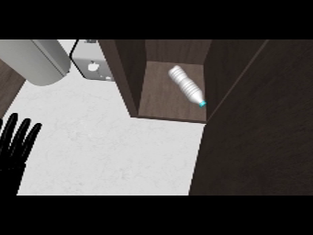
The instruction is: Pick up the bottled water, place it into the cabinet and close the cabinet
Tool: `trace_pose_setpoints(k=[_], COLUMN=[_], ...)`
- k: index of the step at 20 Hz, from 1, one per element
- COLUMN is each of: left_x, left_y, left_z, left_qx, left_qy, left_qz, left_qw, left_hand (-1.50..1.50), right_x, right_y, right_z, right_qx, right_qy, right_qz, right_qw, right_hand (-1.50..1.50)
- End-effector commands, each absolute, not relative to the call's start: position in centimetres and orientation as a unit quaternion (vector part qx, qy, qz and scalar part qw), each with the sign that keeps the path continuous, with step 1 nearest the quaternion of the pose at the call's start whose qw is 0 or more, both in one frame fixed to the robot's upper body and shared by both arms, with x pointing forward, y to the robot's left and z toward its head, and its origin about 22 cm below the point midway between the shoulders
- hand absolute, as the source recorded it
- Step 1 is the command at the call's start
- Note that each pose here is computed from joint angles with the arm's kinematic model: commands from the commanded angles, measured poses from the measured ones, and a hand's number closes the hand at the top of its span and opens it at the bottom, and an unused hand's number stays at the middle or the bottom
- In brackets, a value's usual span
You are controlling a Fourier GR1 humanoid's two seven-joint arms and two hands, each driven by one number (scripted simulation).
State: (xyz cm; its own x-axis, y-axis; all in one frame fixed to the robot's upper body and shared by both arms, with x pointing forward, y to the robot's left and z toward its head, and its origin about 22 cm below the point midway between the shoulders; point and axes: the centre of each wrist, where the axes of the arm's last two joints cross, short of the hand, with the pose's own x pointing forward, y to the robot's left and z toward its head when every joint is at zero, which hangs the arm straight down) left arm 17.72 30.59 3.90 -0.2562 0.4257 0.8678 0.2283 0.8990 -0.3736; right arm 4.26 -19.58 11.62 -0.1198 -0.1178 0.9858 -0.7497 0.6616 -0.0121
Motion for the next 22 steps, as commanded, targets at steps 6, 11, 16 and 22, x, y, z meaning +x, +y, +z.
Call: trace_pose_setpoints(k=[6, 11, 16, 22], left_x=[17.3, 17.5, 17.4, 17.9], left_y=[32.9, 33.3, 34.1, 34.0], left_z=[5.4, 5.9, 5.9, 6.5], left_qx=[-0.225, -0.237, -0.242, -0.251], left_qy=[-0.789, -0.789, -0.788, -0.785], left_qz=[0.062, 0.051, 0.044, 0.023], left_qw=[0.568, 0.564, 0.565, 0.566], left_hand=[-1.5, -1.5, -1.5, -1.5], right_x=[4.0, 5.0, 6.0, 7.3], right_y=[-16.7, -16.7, -16.9, -17.9], right_z=[13.8, 13.4, 13.2, 14.2], right_qx=[0.401, 0.396, 0.38, 0.345], right_qy=[-0.683, -0.679, -0.677, -0.663], right_qz=[0.29, 0.317, 0.347, 0.454], right_qw=[0.538, 0.531, 0.526, 0.486], right_hand=[1.5, 1.5, 1.5, -1.5])
